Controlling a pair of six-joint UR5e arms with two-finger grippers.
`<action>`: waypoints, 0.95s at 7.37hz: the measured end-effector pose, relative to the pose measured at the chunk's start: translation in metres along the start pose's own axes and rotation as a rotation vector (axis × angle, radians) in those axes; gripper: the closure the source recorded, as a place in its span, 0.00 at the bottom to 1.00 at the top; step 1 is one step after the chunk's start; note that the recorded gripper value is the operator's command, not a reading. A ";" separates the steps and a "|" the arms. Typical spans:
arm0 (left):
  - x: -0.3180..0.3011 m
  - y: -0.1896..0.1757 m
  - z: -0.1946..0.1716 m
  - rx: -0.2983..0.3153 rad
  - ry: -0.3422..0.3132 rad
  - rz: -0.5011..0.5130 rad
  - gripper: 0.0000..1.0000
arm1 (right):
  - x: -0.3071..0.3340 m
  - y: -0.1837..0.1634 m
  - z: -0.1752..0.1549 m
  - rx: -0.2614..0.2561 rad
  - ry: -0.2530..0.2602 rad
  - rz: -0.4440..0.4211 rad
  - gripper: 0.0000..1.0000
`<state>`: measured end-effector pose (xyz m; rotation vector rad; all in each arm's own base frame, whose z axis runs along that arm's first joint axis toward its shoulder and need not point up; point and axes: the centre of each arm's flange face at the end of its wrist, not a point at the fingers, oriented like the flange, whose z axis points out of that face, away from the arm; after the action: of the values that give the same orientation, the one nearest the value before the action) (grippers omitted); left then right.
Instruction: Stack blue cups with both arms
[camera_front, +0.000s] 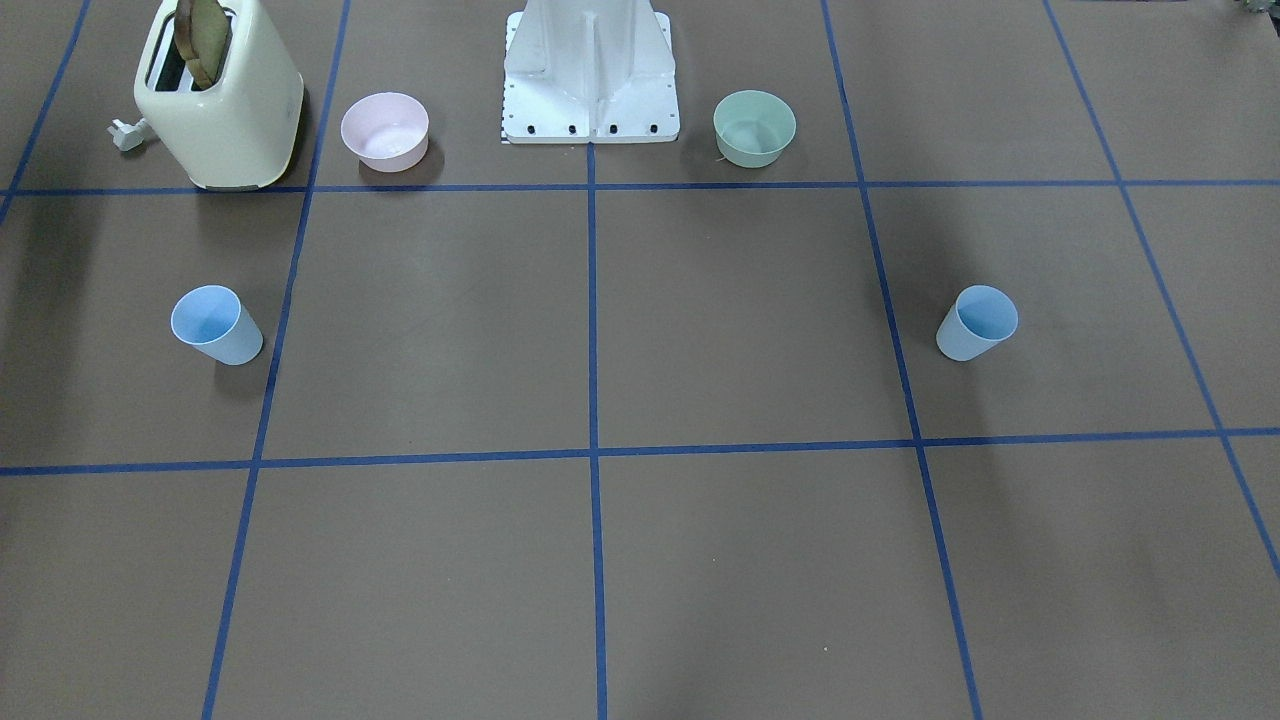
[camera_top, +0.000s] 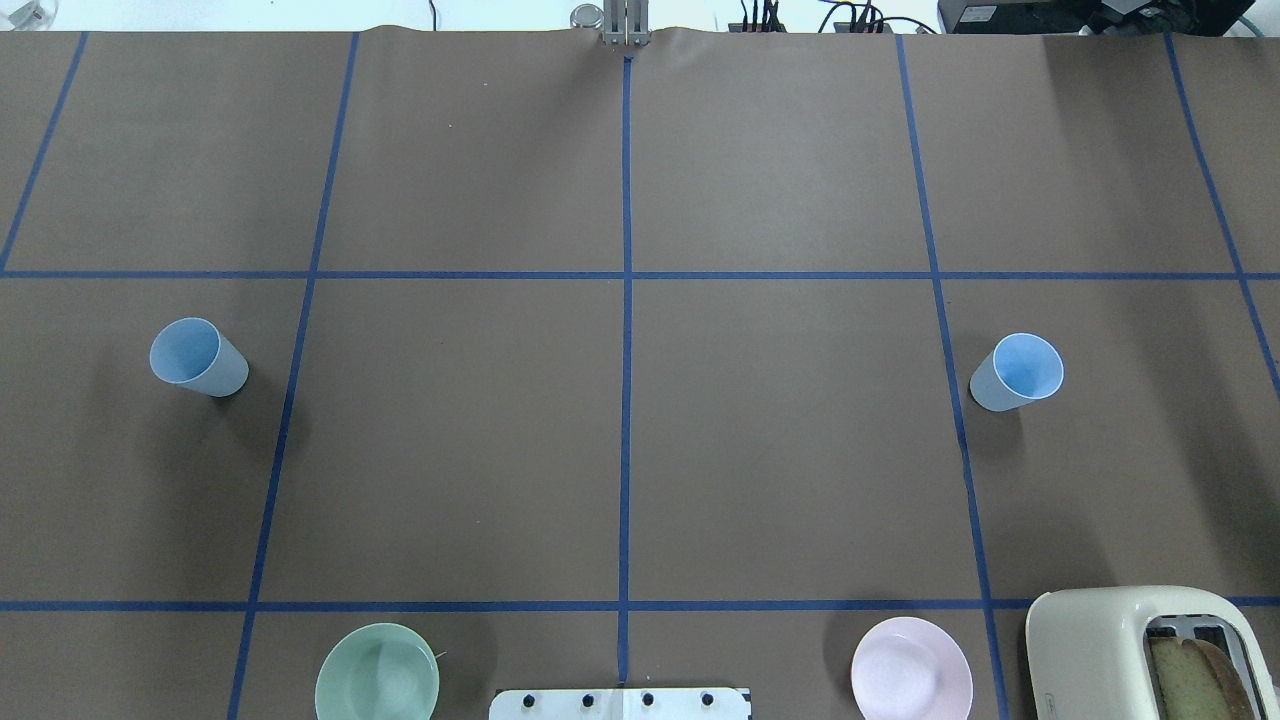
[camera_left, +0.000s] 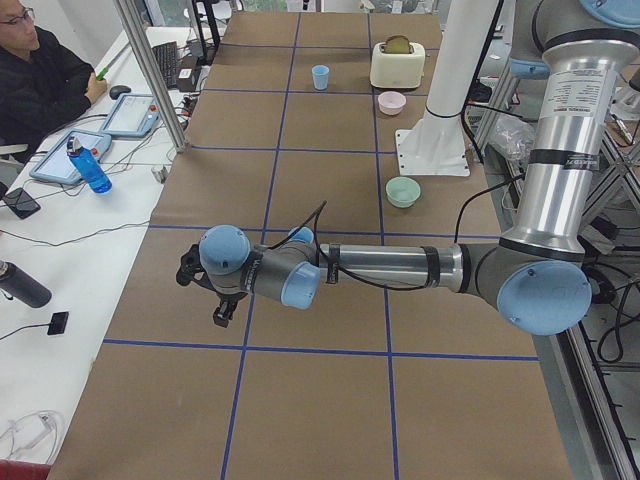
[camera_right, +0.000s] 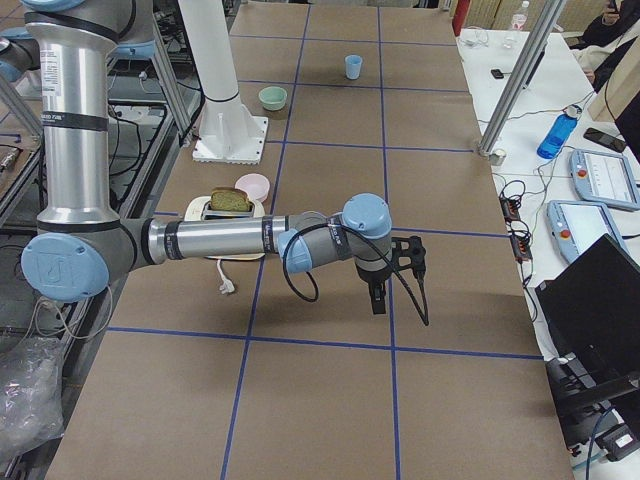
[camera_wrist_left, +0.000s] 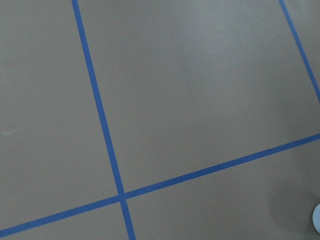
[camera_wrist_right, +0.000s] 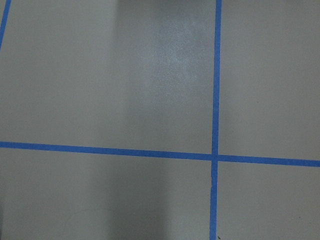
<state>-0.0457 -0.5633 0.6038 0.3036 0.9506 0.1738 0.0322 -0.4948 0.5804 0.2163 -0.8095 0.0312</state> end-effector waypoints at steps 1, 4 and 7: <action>0.000 0.000 0.000 0.000 0.000 0.000 0.03 | -0.001 -0.001 0.000 0.001 0.000 -0.001 0.00; 0.002 -0.001 -0.001 0.003 0.003 -0.001 0.03 | -0.008 -0.007 -0.006 0.015 -0.003 -0.009 0.00; 0.011 -0.007 -0.005 0.013 -0.001 -0.042 0.03 | -0.013 -0.005 -0.009 0.006 -0.021 0.013 0.00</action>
<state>-0.0433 -0.5661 0.5901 0.2951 0.9562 0.1289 0.0298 -0.4970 0.5643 0.2178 -0.8320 0.0435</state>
